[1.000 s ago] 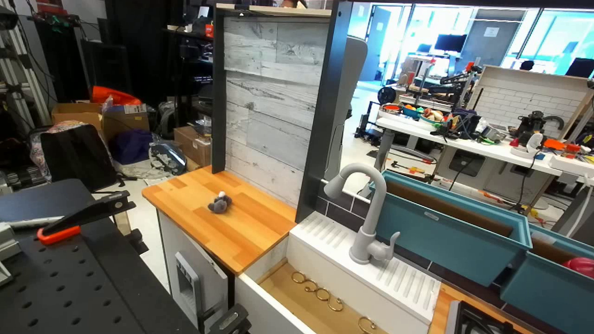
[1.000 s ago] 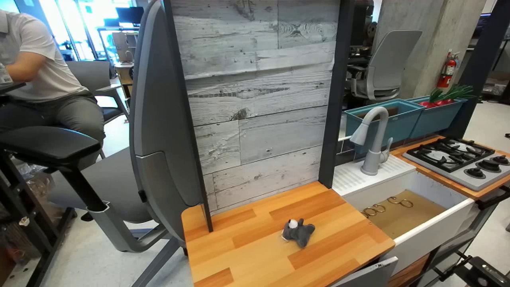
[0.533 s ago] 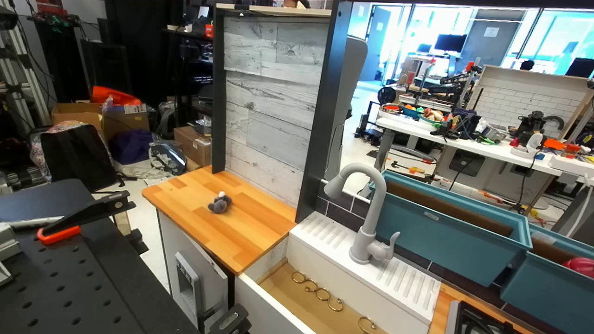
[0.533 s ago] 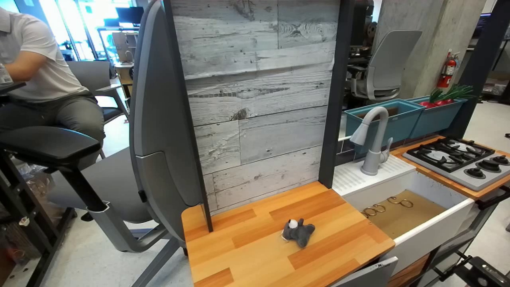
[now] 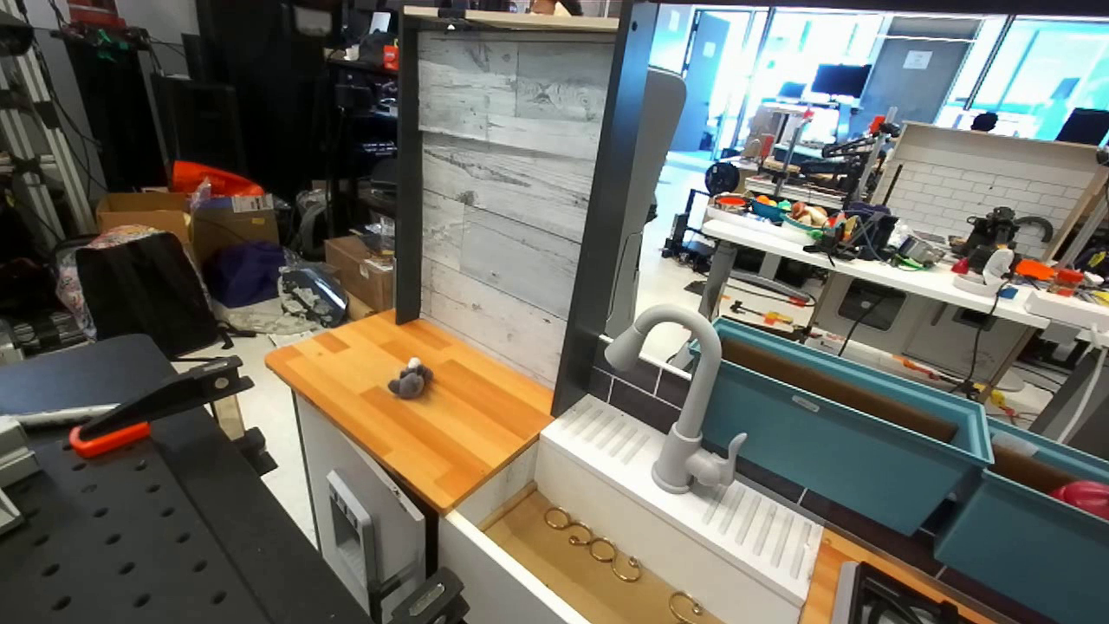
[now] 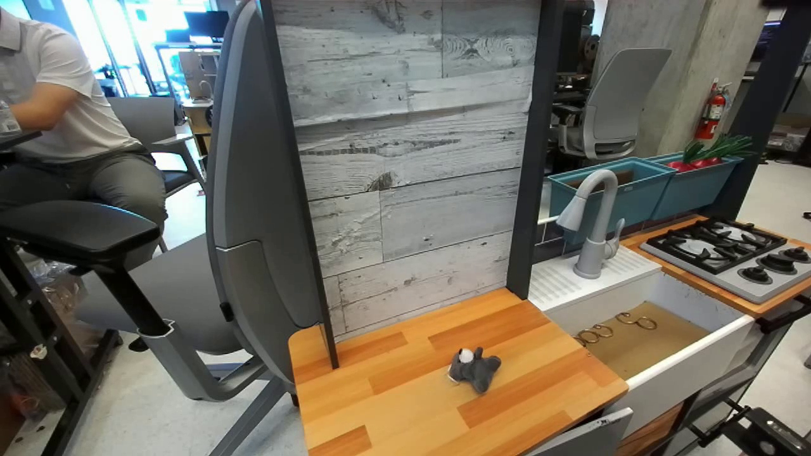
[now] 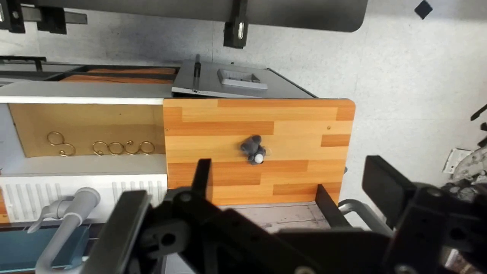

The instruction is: Move the stuffed animal to the edge next to the sink

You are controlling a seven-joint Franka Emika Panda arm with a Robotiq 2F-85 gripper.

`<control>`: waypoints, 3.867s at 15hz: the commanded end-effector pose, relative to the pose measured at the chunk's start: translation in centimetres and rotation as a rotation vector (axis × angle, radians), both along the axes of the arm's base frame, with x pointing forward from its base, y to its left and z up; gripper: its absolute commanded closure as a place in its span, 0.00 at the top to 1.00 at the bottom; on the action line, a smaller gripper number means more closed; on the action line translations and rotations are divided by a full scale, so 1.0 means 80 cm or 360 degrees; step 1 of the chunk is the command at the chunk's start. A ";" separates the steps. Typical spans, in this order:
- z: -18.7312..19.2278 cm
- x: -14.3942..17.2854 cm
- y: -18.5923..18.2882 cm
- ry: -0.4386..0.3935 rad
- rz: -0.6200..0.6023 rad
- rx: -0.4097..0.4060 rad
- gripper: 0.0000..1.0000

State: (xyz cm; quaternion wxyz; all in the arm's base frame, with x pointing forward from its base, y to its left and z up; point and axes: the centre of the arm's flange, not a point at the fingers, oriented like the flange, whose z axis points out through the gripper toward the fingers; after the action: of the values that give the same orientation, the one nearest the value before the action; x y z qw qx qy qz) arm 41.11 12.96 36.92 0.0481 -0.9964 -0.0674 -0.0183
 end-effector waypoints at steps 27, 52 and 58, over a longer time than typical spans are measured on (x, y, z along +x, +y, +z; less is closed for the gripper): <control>-0.442 0.185 0.096 0.0255 0.0547 -0.0356 1.00; -0.444 0.233 0.127 0.0067 0.0531 -0.0238 0.01; -0.413 0.219 0.140 0.0042 0.0455 -0.0182 0.03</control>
State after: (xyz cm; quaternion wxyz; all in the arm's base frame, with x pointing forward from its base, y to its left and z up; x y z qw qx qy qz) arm 59.37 23.72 1.81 -0.0143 -0.9751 -0.2208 0.0173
